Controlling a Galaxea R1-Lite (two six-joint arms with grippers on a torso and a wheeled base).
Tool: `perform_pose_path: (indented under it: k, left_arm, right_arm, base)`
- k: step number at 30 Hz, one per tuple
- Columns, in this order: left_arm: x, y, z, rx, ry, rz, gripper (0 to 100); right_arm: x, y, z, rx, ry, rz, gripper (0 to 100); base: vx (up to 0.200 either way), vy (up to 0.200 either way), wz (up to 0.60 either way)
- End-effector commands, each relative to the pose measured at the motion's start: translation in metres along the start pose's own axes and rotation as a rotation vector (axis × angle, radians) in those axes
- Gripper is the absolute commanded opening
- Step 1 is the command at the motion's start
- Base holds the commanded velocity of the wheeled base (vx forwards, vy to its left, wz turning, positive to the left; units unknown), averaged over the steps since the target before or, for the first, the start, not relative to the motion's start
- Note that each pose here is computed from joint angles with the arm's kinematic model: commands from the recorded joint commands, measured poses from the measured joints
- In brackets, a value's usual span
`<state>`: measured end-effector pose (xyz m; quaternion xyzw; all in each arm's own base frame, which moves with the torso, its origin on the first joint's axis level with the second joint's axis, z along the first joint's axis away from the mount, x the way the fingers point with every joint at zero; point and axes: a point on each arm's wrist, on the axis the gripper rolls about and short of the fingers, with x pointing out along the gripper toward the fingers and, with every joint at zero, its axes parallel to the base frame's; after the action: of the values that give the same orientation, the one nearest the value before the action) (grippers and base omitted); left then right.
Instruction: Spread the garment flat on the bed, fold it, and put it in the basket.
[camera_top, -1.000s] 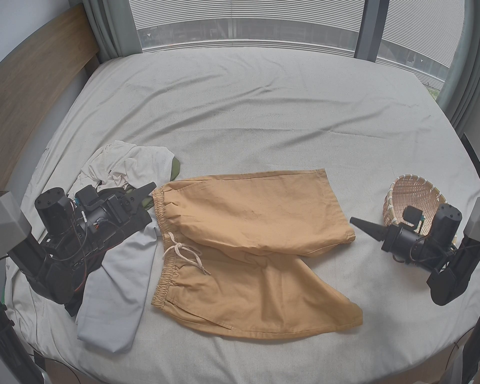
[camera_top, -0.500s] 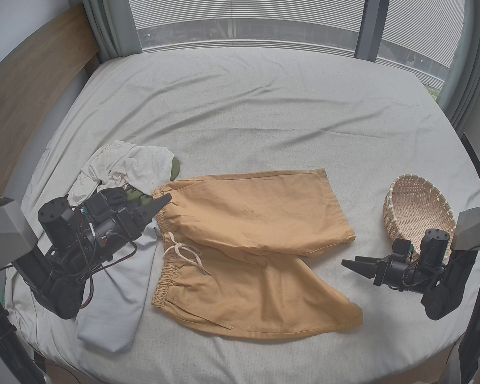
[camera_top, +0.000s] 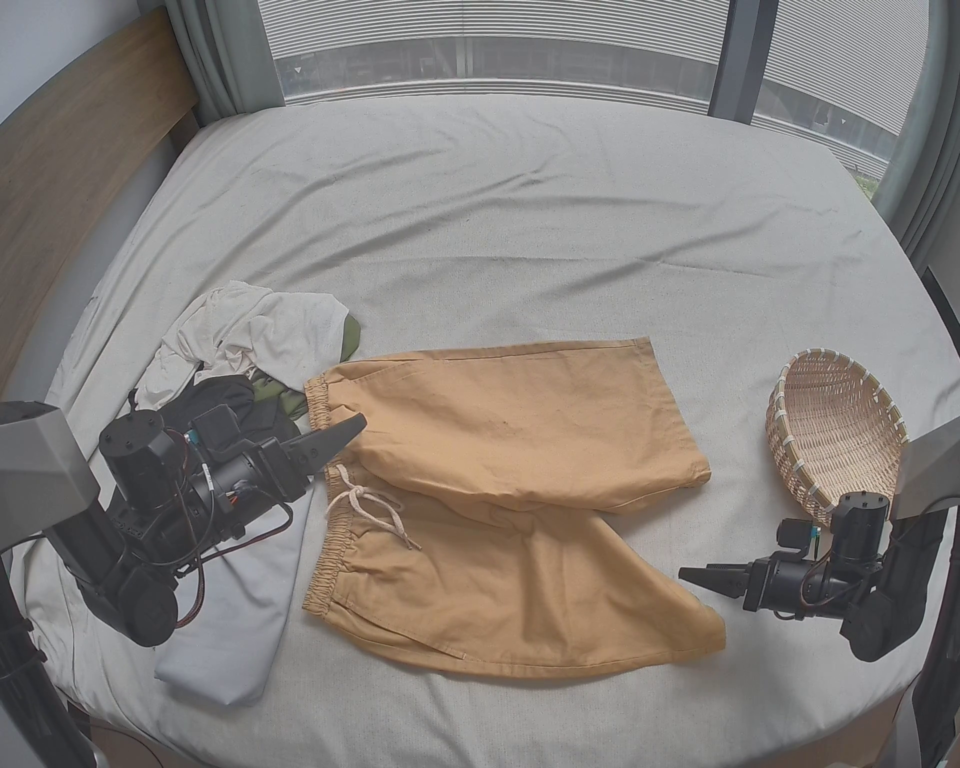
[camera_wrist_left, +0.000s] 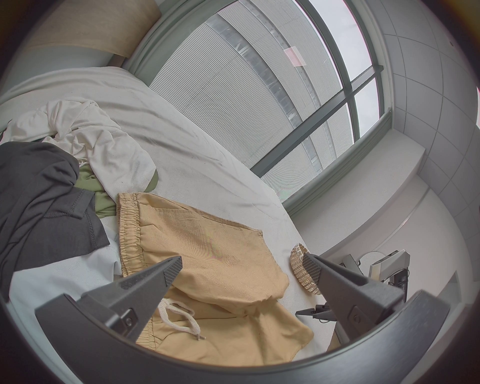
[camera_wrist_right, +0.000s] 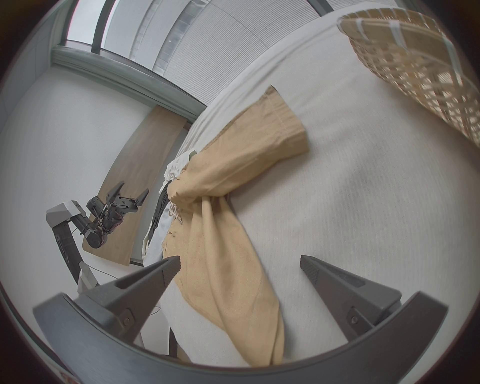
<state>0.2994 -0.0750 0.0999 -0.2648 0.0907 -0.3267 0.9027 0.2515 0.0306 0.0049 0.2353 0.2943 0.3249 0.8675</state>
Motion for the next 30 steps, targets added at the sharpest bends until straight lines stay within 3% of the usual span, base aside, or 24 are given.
perform_pose_path:
  k: [1,10,18,24,30]
  left_arm:
    - [0.001,0.0,-0.002,-0.002,0.007,0.001,100]
    - [0.002,0.001,-0.004,-0.004,0.011,0.002,100]
    - [0.004,0.005,-0.008,0.004,0.023,0.011,100]
    - [0.006,0.009,-0.013,0.012,0.038,0.018,100]
    - [0.006,0.01,-0.014,0.01,0.042,0.02,100]
  right_arm:
    - [-0.003,-0.001,-0.014,0.047,0.054,-0.016,100]
    - [-0.009,0.006,-0.034,0.095,0.139,-0.021,100]
    - [-0.007,0.02,-0.041,0.084,0.186,0.016,100]
    - [-0.004,0.025,-0.026,0.051,0.125,0.043,100]
    - [-0.007,0.044,-0.008,0.082,0.055,0.1,100]
  base:
    - [0.0,0.0,0.0]
    - [0.0,0.0,0.0]
    - [0.0,0.0,0.0]
    - [0.0,0.0,0.0]
    - [0.0,0.0,0.0]
